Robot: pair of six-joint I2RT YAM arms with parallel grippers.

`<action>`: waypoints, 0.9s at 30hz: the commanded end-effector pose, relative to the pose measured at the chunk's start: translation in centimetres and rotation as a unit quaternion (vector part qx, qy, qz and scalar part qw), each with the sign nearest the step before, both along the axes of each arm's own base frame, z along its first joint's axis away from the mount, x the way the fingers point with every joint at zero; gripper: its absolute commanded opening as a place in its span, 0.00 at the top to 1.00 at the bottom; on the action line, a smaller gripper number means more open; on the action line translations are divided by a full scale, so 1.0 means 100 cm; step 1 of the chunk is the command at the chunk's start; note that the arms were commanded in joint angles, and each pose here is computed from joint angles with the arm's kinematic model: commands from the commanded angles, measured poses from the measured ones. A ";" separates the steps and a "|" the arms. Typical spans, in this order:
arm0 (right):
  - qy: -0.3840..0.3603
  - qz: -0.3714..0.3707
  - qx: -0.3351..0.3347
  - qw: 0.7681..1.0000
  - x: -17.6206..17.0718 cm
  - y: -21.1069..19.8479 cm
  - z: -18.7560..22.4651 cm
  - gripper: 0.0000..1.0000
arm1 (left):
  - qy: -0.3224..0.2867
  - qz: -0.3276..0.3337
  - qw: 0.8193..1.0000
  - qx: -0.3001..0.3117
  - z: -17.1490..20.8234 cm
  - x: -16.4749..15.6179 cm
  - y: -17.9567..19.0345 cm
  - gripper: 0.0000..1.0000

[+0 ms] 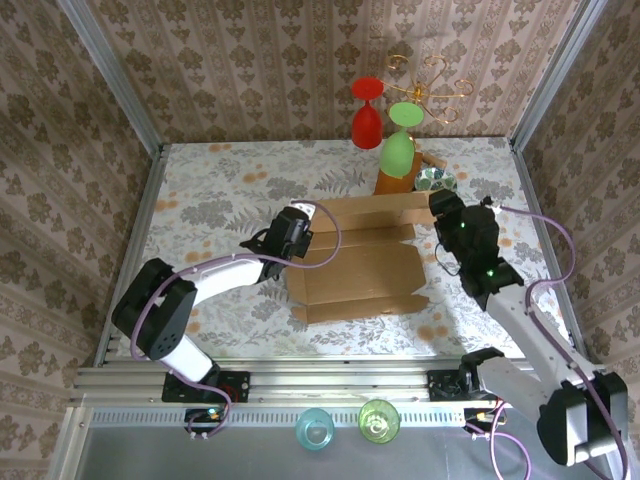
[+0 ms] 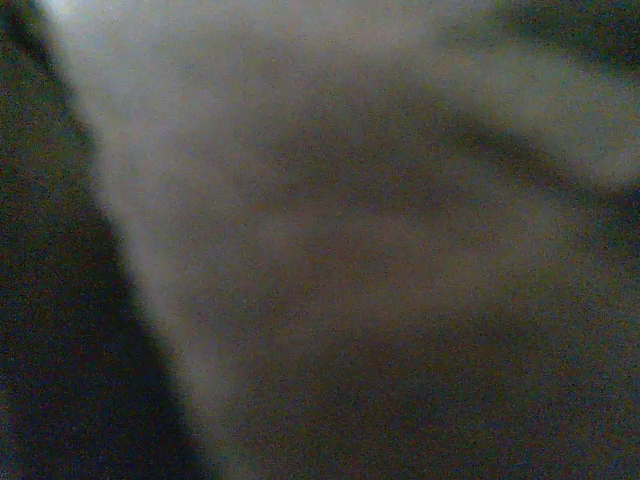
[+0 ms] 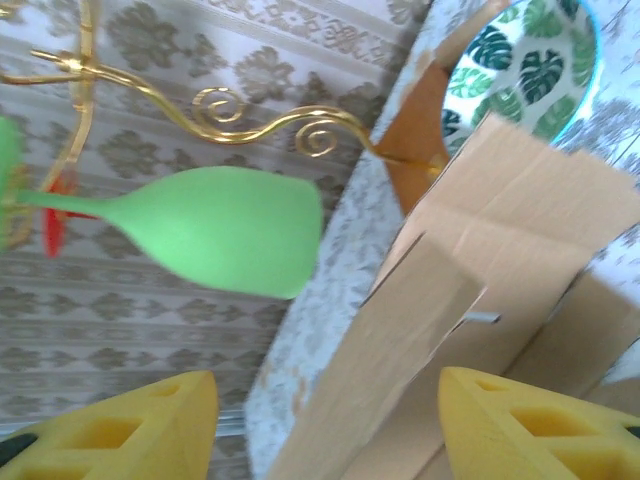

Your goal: Fold the paper box

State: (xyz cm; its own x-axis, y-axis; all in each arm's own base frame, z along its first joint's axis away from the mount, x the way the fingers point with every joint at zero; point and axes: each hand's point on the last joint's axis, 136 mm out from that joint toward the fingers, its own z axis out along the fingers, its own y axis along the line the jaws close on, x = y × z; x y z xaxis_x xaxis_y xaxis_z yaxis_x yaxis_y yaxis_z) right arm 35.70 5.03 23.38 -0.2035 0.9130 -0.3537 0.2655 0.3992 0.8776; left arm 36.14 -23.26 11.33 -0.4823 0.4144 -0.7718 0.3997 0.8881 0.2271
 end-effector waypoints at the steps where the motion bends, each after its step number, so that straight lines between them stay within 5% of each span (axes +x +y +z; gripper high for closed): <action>1: 0.009 0.118 -0.089 0.989 0.016 0.024 0.004 0.41 | 0.006 -0.034 0.999 0.015 -0.001 -0.005 0.003 1.00; 7: 0.028 0.183 -0.174 0.967 0.041 0.028 0.003 0.44 | 0.015 -0.034 0.999 0.007 -0.001 -0.004 0.003 1.00; 27: 0.089 0.252 -0.107 0.958 0.052 0.044 -0.055 0.40 | 0.026 -0.034 0.999 -0.001 -0.002 -0.005 0.002 1.00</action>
State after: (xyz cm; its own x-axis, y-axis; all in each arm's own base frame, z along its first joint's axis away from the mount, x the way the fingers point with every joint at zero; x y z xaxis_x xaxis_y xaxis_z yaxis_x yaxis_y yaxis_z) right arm 41.19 8.72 17.72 -0.6498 0.6060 -0.4589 0.1436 0.6907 0.7087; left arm 35.99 -23.34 11.04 -0.4891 0.4224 -0.7632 0.4551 0.8700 0.1899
